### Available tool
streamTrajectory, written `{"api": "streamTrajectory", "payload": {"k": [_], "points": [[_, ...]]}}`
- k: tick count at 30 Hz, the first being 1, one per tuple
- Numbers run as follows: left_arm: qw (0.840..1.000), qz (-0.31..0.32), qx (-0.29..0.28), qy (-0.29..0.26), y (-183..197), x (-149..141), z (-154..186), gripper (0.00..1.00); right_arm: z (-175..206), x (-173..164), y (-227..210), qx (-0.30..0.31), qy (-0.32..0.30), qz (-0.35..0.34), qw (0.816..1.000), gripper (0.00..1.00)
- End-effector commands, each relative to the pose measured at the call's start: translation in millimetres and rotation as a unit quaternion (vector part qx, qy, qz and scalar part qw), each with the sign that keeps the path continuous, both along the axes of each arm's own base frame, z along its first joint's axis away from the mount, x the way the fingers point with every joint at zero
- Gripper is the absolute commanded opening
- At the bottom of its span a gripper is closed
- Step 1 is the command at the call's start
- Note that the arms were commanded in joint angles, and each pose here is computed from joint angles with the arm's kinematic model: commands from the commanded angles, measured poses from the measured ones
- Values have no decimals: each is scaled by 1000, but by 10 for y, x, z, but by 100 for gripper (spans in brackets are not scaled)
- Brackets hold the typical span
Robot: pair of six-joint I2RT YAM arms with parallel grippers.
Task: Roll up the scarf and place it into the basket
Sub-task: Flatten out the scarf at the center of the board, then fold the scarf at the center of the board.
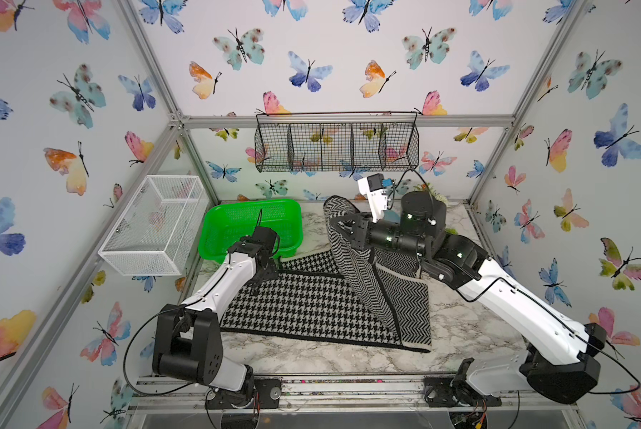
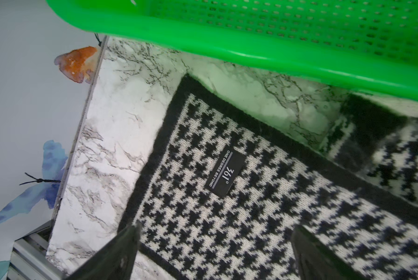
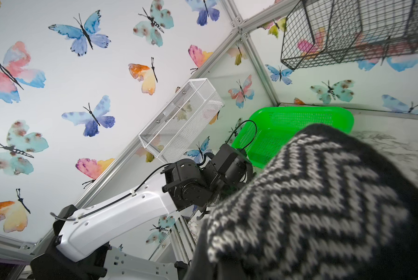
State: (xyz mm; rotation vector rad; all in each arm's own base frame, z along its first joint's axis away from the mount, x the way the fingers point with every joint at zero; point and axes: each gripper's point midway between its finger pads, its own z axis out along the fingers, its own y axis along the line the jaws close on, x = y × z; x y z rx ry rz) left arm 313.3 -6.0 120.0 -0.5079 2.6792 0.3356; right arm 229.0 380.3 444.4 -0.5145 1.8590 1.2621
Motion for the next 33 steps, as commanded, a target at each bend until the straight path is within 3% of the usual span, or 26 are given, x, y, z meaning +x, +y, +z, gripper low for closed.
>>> {"api": "streamTrajectory", "payload": {"k": [1,11,16,24,33], "points": [[998,-23,-51,-21,-137,9,113,98,94,-28,123,3,-17,-17,1000,1],[995,-41,-84,-26,-238,-25,72,98,-38,-196,642,-7,-9,-2,1000,1],[990,-29,-134,-40,-186,-7,151,98,-110,-141,791,-14,-5,-8,1000,1],[971,-33,-213,-107,-184,-27,561,98,-352,-13,978,-13,15,-22,1000,1],[957,-49,-241,-151,-274,-159,920,98,-736,88,1261,-29,48,-17,998,1]]}}
